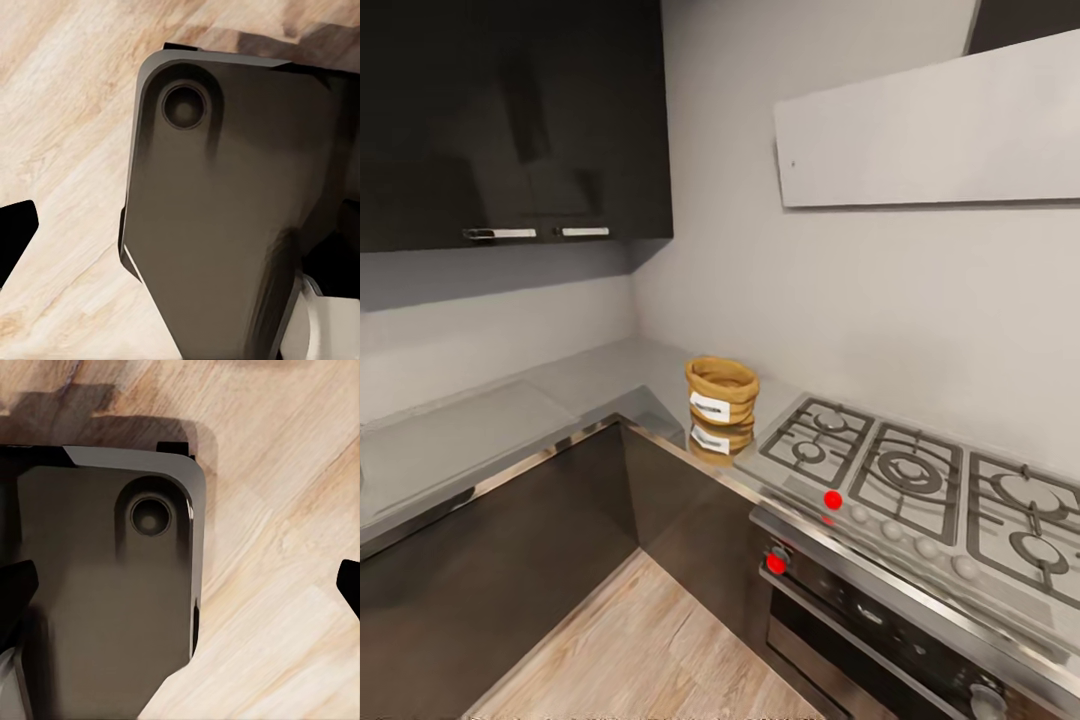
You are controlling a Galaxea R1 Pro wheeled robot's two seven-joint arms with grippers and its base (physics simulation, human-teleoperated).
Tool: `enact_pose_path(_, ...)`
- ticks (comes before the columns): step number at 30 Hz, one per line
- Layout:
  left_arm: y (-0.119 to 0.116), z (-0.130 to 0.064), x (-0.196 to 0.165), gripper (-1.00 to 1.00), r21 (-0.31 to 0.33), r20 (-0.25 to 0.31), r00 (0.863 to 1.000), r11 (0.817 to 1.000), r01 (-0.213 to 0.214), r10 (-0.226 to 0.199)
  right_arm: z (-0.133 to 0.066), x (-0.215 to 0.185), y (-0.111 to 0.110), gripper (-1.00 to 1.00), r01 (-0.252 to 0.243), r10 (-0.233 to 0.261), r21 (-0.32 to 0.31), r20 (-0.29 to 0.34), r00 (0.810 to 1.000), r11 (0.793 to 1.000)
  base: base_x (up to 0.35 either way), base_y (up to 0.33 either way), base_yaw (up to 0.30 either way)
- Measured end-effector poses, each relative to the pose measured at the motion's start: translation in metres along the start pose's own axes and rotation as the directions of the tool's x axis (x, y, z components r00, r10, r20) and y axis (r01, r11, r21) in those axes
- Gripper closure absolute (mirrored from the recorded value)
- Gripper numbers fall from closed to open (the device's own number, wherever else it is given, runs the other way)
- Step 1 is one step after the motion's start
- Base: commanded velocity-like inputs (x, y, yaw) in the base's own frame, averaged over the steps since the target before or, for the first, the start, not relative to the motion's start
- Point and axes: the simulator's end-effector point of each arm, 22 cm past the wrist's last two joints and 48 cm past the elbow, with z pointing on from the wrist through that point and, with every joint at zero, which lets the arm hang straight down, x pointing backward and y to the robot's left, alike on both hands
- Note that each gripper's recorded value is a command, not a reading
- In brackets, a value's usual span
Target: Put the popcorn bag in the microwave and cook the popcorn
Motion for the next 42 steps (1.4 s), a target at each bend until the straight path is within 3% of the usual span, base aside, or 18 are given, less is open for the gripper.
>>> enact_pose_path(42, 0.005, -0.002, 0.025, -1.0, -0.011, -0.068, 0.998, 1.0, -0.002, 0.002, 0.002, 0.025, -0.002, -1.0, 0.003, -0.003, 0.001, -0.063, 0.998, 1.0, 0.0, 0.0, 0.04)
